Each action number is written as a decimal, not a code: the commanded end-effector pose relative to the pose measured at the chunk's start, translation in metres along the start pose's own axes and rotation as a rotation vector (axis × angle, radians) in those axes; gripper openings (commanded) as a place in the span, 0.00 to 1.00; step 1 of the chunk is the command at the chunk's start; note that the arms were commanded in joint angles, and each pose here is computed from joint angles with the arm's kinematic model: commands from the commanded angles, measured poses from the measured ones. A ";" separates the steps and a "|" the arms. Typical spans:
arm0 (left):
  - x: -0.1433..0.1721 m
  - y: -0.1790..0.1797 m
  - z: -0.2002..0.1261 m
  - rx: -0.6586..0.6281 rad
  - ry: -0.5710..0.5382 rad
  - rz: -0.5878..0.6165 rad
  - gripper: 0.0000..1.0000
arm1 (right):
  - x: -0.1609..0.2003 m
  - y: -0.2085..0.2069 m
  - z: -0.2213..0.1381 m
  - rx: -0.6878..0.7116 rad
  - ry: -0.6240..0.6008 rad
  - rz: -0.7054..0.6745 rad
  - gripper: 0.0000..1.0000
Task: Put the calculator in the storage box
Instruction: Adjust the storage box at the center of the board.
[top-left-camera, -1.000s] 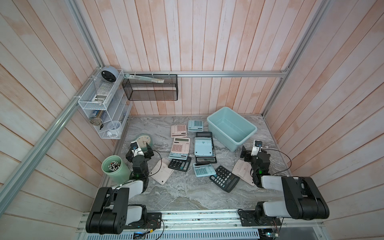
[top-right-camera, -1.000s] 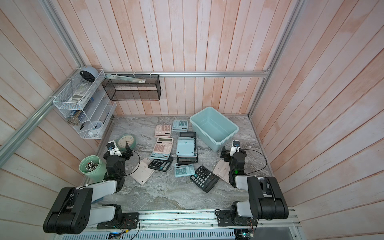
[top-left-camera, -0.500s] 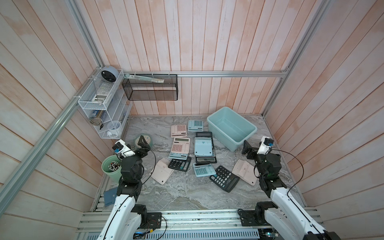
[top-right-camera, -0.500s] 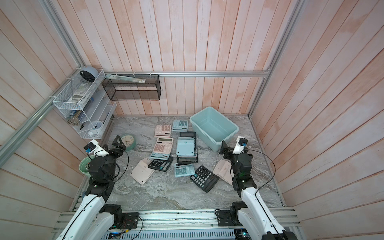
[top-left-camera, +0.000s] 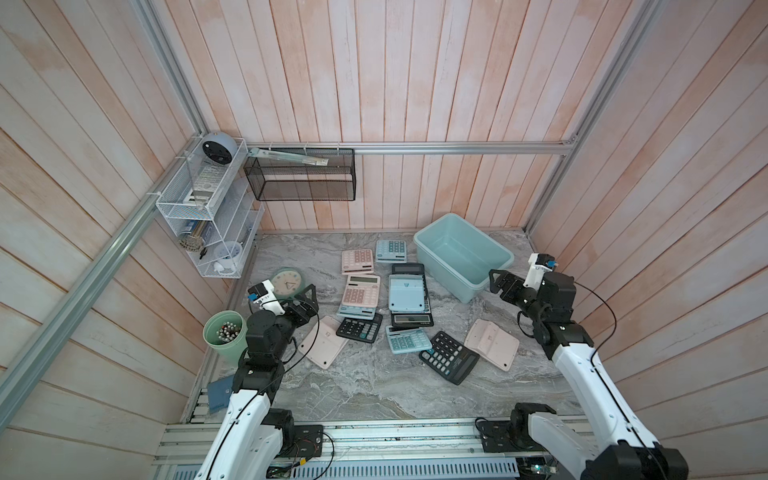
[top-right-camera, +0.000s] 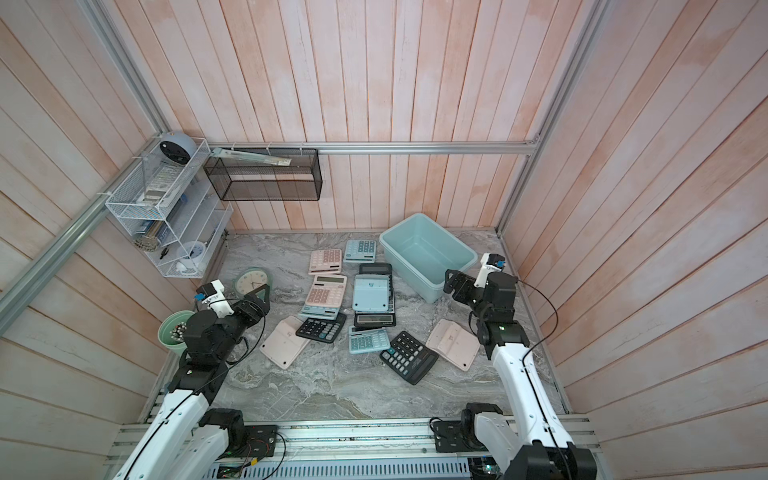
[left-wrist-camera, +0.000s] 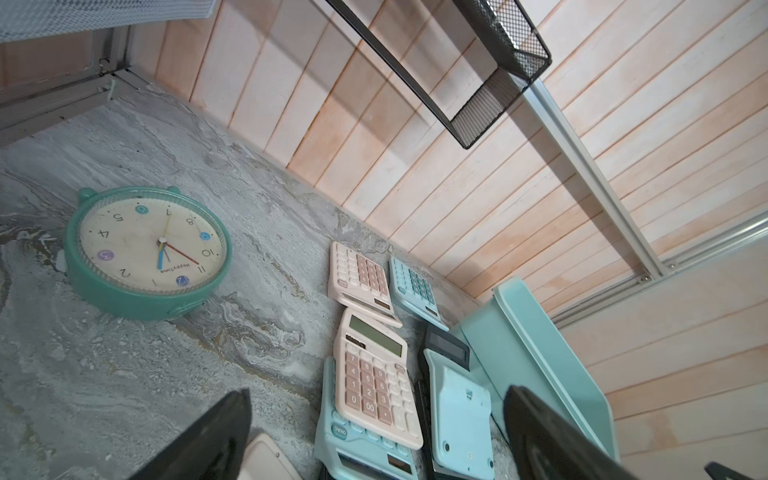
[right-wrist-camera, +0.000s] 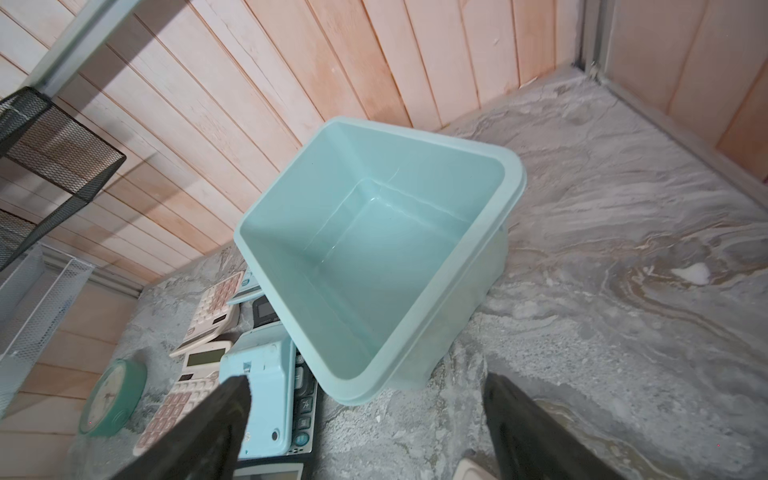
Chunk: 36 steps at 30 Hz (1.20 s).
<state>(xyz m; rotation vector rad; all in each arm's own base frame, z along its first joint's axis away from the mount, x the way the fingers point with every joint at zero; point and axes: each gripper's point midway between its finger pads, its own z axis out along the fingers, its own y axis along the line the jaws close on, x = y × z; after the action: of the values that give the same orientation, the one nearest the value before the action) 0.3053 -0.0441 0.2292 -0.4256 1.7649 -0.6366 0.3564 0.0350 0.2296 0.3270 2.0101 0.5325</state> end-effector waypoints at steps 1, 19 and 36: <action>0.010 -0.008 -0.001 0.031 0.073 0.037 1.00 | 0.002 0.023 0.011 -0.068 0.126 -0.019 0.91; 0.027 0.014 0.017 0.048 0.089 -0.165 1.00 | 0.059 0.050 0.084 0.200 0.630 -0.480 0.88; 0.025 0.012 0.011 0.072 0.067 -0.168 1.00 | 0.111 0.053 0.053 0.187 0.767 -0.424 0.48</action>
<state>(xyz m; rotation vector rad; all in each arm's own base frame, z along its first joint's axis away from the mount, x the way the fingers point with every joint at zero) 0.3113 -0.0496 0.1981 -0.5279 1.7891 -0.8163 0.3697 0.1382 0.1448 -0.2574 2.7457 0.1602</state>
